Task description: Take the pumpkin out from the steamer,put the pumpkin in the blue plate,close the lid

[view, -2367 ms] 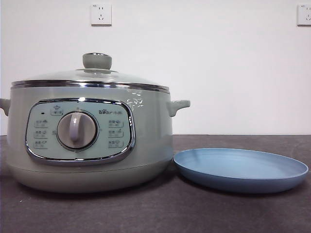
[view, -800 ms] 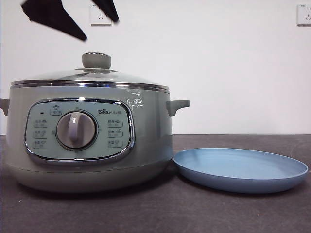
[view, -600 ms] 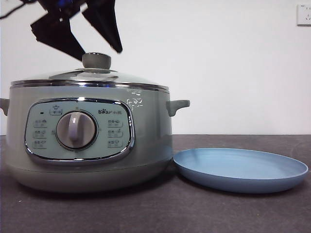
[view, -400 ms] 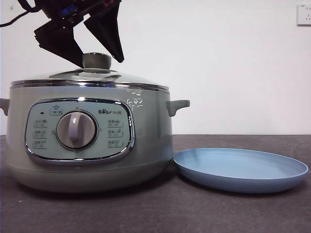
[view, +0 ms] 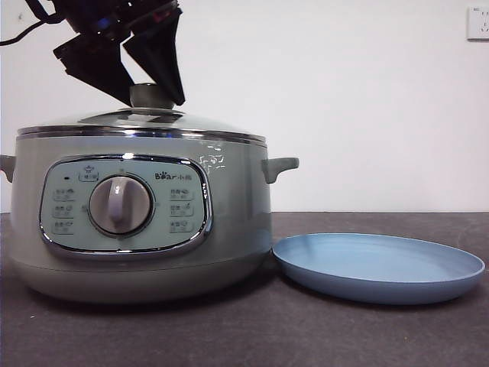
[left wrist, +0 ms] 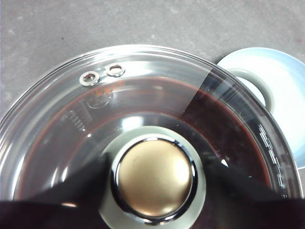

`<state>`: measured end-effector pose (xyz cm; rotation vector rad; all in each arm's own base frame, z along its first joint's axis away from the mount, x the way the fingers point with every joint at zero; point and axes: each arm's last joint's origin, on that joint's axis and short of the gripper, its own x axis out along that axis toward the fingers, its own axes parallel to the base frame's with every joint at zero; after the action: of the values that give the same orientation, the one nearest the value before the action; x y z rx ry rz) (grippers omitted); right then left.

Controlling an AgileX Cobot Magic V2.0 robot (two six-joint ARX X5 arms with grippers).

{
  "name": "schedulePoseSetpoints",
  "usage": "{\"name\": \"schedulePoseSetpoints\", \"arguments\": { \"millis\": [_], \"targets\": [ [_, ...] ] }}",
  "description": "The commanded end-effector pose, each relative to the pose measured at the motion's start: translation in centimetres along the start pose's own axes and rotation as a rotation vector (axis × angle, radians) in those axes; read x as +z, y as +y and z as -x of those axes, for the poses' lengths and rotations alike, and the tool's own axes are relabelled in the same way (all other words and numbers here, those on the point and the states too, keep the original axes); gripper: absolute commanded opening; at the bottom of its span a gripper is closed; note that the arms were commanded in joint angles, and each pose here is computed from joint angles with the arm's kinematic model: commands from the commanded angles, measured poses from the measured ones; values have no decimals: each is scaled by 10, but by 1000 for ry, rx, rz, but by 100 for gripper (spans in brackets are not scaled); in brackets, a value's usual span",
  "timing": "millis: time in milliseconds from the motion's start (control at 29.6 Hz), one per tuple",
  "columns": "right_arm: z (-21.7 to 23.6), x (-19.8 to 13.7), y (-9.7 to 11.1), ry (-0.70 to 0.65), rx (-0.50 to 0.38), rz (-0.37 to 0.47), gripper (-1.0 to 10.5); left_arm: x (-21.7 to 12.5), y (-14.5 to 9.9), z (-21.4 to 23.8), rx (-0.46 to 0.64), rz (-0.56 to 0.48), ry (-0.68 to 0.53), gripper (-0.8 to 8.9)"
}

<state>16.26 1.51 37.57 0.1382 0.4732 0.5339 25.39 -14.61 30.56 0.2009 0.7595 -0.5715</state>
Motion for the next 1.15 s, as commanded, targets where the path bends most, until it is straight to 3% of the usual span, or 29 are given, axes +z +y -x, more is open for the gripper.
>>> {"name": "schedulePoseSetpoints", "arguments": {
  "millis": [34, 507, 744, 879, 1049, 1150],
  "targets": [
    [0, 1, 1, -5, -1, 9, 472, 0, -1, -2, -3, -27, 5, -9],
    [-7, 0, -1, 23, 19, -5, 472, 9, -3, 31, 3, -36, -120, -9],
    [-33, 1, 11, 81, 129, 63, 473, 6, -5, 86, 86, -36, -255, -9],
    [-62, -1, 28, 127, 222, 106, 484, -4, -6, 125, 162, -26, -332, -9],
    [-100, -3, 58, 200, 237, 215, 638, -22, -5, 165, 310, 3, -387, -9],
    [-122, -2, 84, 249, 255, 297, 639, -35, -3, 186, 429, 29, -405, -9]
  ]
}}
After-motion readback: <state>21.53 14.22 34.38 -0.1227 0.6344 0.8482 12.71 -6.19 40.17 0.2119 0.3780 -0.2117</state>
